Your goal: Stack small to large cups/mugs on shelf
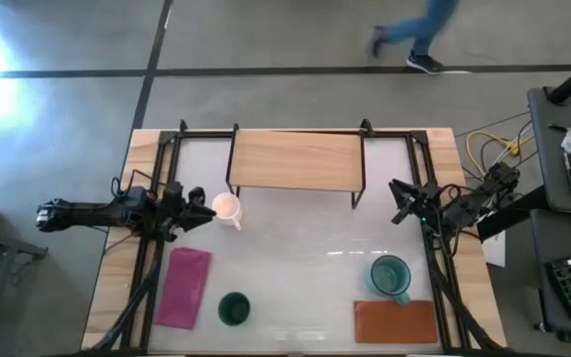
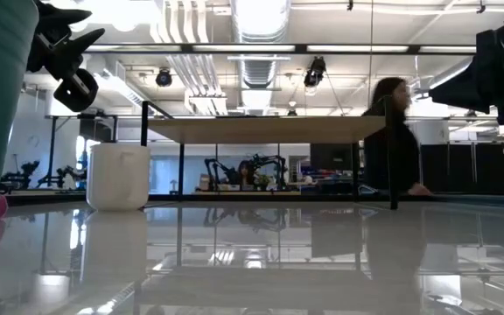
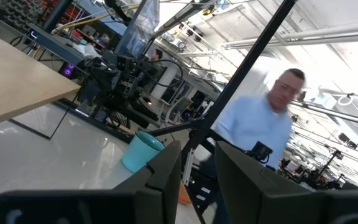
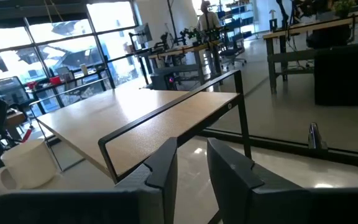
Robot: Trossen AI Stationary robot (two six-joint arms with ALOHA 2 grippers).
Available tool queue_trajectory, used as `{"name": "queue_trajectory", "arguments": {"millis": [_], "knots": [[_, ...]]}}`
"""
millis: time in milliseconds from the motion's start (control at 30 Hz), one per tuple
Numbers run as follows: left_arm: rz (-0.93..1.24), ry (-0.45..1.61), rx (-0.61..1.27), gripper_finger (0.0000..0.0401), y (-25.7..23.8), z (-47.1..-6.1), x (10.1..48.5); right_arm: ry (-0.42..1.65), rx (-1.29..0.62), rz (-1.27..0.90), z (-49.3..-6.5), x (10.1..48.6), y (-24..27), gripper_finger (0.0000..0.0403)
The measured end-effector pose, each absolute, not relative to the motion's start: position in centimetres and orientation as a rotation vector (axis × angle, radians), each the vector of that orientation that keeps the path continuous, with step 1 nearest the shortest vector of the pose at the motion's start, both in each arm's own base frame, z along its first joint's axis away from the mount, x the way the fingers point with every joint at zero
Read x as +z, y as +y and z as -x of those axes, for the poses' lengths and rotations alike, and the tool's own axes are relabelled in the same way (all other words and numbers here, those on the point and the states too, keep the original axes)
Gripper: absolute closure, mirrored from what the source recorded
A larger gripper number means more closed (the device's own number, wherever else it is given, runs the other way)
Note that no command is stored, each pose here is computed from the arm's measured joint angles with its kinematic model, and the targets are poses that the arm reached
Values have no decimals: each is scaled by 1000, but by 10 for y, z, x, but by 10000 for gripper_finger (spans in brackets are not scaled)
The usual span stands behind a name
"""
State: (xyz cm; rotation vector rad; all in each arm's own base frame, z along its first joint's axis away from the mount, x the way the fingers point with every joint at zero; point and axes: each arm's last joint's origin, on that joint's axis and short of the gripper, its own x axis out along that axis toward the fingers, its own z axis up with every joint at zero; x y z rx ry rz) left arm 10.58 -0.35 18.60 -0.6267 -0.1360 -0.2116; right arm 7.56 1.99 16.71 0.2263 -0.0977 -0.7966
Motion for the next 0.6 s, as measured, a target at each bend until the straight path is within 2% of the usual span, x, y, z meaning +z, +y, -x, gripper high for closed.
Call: {"name": "queue_trajectory", "arguments": {"millis": [267, 600], "knots": [[626, -137, -212, 315, -3, -106, 186, -98, -796, -227, -76, 167, 20, 333], [626, -136, -212, 315, -3, -106, 186, -98, -797, -226, -76, 167, 20, 322]]}}
